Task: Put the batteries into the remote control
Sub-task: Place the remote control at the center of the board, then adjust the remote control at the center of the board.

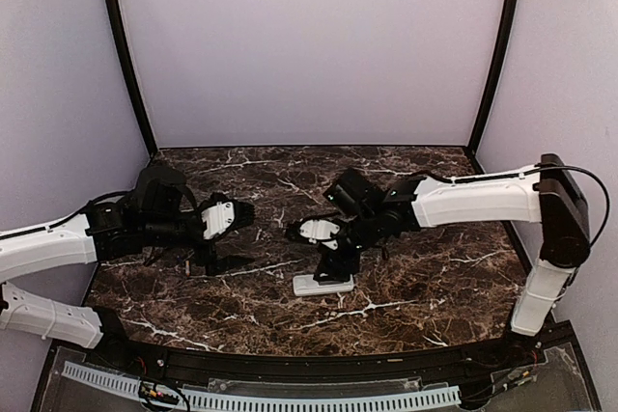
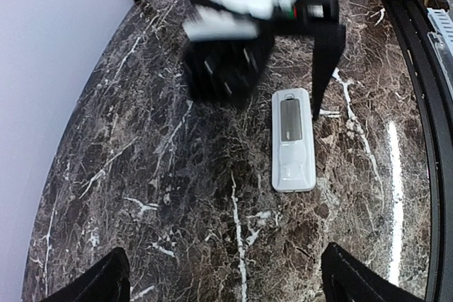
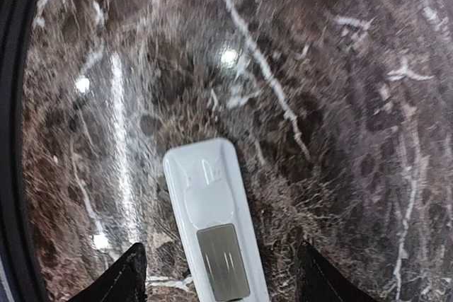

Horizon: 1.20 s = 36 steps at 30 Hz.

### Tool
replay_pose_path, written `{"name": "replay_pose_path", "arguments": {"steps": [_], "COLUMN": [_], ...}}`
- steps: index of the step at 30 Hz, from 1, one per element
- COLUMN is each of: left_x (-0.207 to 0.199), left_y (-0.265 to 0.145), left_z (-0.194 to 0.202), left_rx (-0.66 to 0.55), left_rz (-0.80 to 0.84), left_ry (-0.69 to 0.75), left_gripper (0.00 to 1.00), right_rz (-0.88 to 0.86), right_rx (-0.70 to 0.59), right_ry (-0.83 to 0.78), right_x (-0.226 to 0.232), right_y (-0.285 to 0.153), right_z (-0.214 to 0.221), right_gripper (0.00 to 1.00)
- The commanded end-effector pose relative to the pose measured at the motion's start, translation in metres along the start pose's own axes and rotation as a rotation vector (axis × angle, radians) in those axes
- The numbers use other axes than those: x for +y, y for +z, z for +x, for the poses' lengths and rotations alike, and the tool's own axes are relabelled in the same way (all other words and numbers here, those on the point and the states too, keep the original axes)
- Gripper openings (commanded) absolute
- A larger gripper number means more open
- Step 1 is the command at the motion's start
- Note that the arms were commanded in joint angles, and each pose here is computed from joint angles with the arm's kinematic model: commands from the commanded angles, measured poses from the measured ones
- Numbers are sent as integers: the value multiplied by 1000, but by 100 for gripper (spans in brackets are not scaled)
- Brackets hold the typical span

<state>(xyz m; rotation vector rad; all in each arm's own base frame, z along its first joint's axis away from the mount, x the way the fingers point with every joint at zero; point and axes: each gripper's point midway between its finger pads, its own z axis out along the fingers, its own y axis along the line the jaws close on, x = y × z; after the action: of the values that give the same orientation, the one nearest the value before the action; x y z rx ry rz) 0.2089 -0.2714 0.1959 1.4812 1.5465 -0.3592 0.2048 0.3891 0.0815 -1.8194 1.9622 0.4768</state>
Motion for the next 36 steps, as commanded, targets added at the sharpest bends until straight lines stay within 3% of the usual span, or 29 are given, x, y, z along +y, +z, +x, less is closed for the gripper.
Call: {"name": "replay_pose_path", "arguments": {"steps": [1,6,12,18,23,29,36], "left_x": [-15,-34,-52,-77,-81,-75,-94], "left_y": [15,33,52,70,82,108,115], "left_z": [5,13,32,54,57,73,48], "left_rx": [-22,5,70,172,180,305,180], "left_rz": [87,171,200,242,252,244,334], "left_ry": [-37,-52,-18,60,58,26,-116], "left_gripper": [91,78,72,75,80,83,86], "right_rz": [71,156,126,122,139,115,169], "right_rx": [-260,-264,-161,-135,-106,-93,-88], "right_ry": [166,658,971,1033,1070,1127,1122], "right_x": [-14,-45,-27,-14,-10,2,-4], "right_y": [-68,-100,-83,-65,-52,-44,-52], "right_z": [-60,-38,6,29,48,65,75], "right_gripper": [69,64,44,36,36,38,43]}}
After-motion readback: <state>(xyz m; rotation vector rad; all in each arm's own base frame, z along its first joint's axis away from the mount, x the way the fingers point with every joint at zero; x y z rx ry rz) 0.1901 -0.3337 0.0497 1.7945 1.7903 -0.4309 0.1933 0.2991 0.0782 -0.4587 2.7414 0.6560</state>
